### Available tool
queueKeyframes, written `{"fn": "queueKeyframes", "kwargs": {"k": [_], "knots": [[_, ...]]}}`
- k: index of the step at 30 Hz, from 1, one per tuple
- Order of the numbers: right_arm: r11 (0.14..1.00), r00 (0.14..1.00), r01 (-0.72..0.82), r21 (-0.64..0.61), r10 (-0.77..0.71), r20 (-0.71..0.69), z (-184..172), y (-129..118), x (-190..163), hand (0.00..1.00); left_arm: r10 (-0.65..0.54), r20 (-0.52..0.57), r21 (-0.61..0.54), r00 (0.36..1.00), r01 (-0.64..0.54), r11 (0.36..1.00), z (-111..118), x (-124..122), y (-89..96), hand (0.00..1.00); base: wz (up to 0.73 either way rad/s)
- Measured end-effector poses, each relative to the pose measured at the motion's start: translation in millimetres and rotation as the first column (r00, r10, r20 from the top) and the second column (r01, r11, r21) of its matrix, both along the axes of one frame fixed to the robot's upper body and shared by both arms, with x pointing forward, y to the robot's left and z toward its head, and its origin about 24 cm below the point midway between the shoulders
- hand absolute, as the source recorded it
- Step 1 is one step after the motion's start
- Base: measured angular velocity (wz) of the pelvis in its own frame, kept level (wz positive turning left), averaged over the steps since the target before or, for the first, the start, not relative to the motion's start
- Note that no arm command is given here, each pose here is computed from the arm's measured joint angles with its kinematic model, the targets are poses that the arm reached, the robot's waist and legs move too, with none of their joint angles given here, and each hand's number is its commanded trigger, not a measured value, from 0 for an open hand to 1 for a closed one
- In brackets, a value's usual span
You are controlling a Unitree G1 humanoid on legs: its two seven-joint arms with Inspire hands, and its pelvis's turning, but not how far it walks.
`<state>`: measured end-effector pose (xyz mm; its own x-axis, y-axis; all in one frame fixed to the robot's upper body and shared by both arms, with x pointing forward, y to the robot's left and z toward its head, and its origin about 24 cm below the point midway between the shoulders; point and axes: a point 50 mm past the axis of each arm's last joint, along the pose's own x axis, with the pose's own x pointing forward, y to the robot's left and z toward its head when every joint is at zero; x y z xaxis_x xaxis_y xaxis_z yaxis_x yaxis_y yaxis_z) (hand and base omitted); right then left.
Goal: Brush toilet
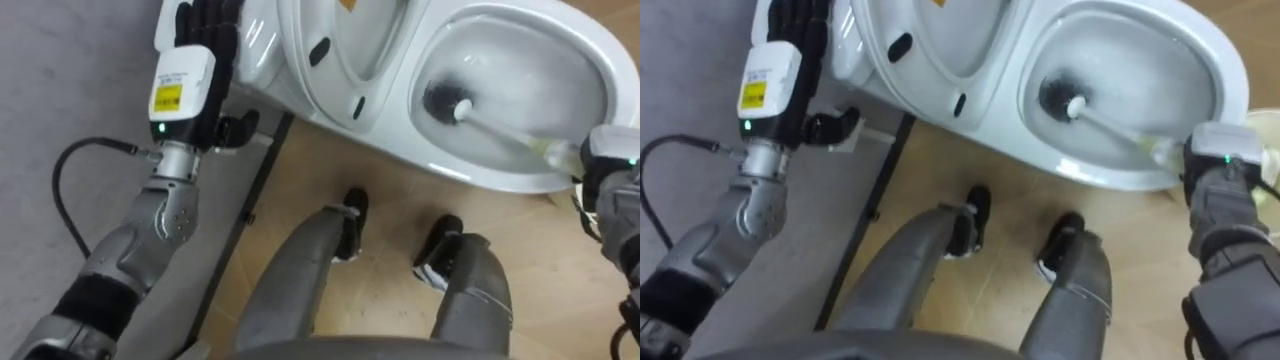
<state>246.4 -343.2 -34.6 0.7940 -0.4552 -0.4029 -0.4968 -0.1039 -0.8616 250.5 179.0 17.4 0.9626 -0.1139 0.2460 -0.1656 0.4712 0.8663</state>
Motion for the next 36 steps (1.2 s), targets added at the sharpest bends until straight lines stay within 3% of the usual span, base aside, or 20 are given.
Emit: {"fn": "queueKeyframes", "kwargs": {"k": [10,20,28,33,36], "knots": [[0.998,0.999,-0.041,-0.041,0.042,0.010,7,-1,2,1.00,0.028,0.038,0.021,0.999,-0.029,0.999,0,2,-2.4,0.00,-0.03],[0.938,0.934,0.189,0.289,-0.263,0.242,25,-10,17,1.00,0.074,0.117,0.055,0.990,-0.081,0.995,9,2,7.0,0.00,0.00],[0.985,0.949,0.075,0.153,-0.118,0.294,36,-1,31,1.00,0.094,0.119,0.078,0.988,-0.104,0.992,10,1,7.9,0.00,-0.01],[0.996,0.979,-0.049,0.076,0.033,0.201,8,35,24,1.00,0.108,0.084,0.086,0.991,-0.115,0.990,1,-7,10.0,0.00,-0.10],[0.997,0.987,-0.066,0.045,0.059,0.146,-6,40,10,1.00,0.114,0.063,0.083,0.991,-0.119,0.989,-6,-13,9.0,0.00,-0.02]]}}
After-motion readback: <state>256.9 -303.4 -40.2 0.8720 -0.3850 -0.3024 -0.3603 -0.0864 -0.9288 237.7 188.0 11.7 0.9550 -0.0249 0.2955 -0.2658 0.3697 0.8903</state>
